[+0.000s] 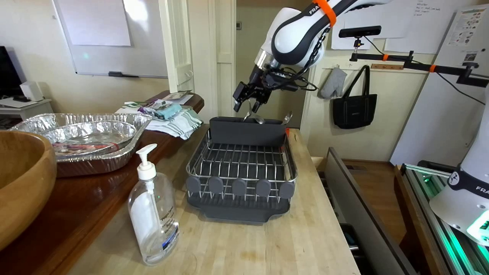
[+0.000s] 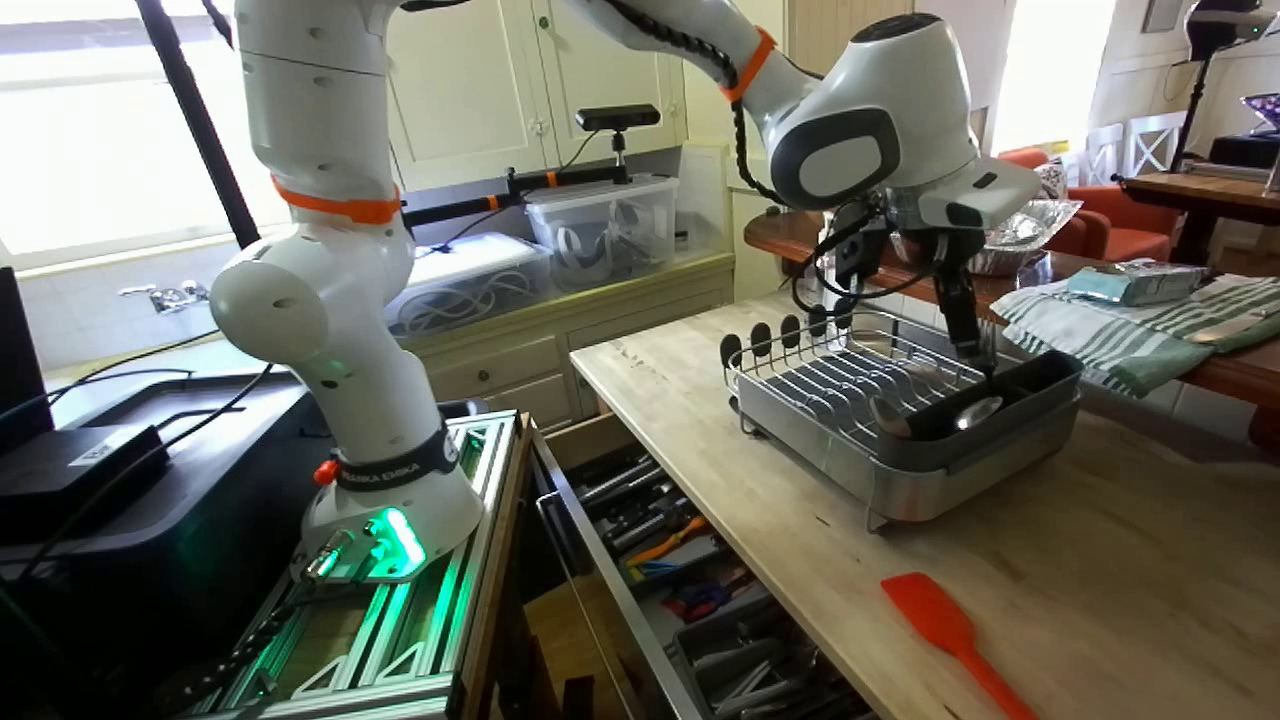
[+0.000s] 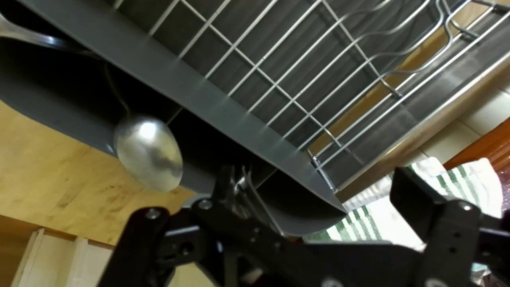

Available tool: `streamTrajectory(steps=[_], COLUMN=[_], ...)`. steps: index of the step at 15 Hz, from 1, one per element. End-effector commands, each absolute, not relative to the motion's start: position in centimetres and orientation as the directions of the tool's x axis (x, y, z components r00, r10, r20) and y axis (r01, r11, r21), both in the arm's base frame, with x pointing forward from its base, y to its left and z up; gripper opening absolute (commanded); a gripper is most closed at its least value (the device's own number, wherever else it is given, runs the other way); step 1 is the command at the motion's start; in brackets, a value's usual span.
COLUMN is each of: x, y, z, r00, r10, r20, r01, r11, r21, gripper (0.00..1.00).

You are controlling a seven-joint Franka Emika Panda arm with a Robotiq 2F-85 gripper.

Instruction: Rearrange the spoons and forks in the utensil holder

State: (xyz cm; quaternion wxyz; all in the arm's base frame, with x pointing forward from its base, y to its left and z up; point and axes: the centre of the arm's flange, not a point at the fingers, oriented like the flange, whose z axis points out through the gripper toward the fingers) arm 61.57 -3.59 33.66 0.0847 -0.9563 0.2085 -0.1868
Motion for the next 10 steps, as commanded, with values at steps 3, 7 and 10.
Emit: streamTrajectory(steps=[3,7,10], x=[64.9,66.5,67.8], y=[-4.0,-4.5,-5.3], z=[33.9,34.0,34.2], r00=[0.832,0.822,0.812], r10=[-0.423,-0.43,-0.439], r20=[0.358,0.373,0.385], r01=[-0.351,-0.357,-0.368], r11=[-0.902,-0.9,-0.896], r21=[-0.25,-0.25,-0.247], gripper=[1.0,1.0,1.0])
